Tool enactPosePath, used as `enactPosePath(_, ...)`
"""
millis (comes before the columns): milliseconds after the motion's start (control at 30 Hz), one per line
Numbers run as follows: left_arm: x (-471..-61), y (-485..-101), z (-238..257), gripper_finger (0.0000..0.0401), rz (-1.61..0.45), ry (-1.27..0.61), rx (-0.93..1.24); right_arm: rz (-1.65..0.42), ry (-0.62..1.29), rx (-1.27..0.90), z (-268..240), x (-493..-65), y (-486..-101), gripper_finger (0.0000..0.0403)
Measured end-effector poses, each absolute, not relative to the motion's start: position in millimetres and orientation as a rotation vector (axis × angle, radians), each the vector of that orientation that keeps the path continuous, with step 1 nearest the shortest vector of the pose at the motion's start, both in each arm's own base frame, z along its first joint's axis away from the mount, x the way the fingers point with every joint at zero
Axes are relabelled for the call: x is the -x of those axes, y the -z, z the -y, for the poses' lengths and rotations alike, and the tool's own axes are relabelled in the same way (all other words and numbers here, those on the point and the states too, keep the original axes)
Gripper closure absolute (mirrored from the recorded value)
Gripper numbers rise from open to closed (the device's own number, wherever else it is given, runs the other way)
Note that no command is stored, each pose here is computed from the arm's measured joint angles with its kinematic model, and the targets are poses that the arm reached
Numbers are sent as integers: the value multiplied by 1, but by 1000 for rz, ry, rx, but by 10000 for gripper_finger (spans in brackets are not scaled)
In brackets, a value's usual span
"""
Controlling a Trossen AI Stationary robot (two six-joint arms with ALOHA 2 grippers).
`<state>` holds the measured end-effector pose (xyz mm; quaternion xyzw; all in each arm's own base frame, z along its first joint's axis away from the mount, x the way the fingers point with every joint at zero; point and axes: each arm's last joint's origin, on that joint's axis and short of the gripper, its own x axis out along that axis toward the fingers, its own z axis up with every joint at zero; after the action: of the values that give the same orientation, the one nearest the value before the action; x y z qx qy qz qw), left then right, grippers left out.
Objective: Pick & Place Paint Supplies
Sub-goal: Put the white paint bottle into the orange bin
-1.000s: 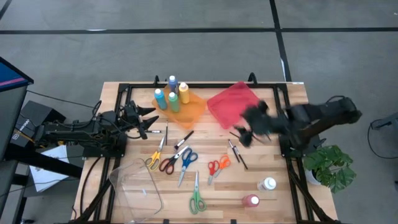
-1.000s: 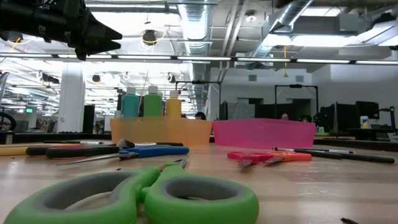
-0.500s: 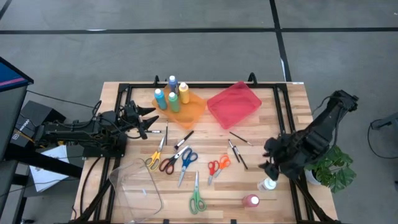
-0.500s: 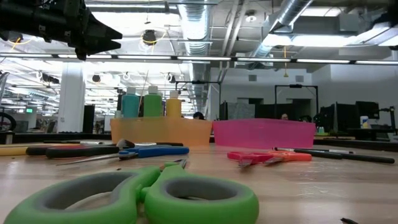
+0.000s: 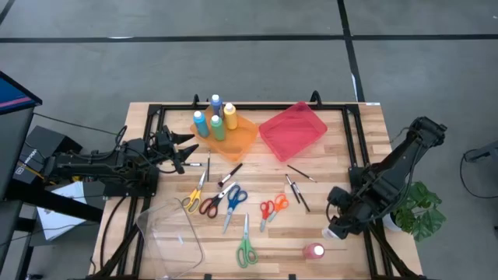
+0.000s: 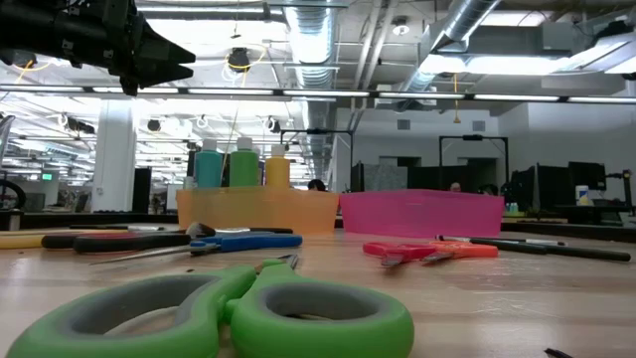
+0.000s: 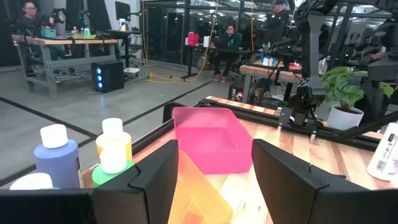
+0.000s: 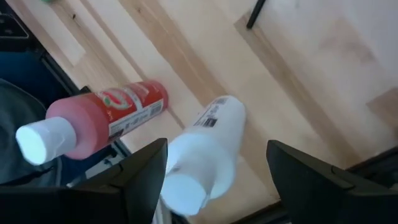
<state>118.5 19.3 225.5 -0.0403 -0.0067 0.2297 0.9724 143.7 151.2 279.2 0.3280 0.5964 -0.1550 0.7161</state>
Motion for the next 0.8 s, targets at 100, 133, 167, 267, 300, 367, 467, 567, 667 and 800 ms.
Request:
enactPosePath(100, -118, -225, -19, 201, 14, -464, 81, -1330, 338, -751, -155, -143, -282, 132)
enactPosePath(133, -118, -225, -19, 201, 13, -464, 81, -1327, 337, -760, -155, -143, -284, 132)
enactPosePath(167, -118, -225, -19, 201, 13, -464, 81, -1323, 338, -768, -156, -143, -285, 132)
enactPosePath(267, -118, -225, -19, 201, 13, -464, 81, -1322, 351, -786, -157, -142, -286, 132)
enactPosePath(300, -118, -225, -19, 201, 13, -464, 81, -1325, 360, -786, -158, -142, -285, 132)
enactPosePath(367, -118, -225, -19, 201, 13, -464, 81, -1336, 373, -770, -161, -143, -282, 132)
enactPosePath(467, -118, -225, -19, 201, 13, -464, 81, -1356, 380, -744, -167, -144, -276, 132)
enactPosePath(567, -118, -225, -19, 201, 13, -464, 81, -1395, 387, -719, -174, -144, -270, 132)
enactPosePath(667, -118, -225, -19, 201, 13, -464, 81, -1425, 393, -698, -179, -145, -264, 132)
enactPosePath(800, -118, -225, -19, 201, 13, -464, 81, -1432, 394, -688, -180, -146, -263, 133)
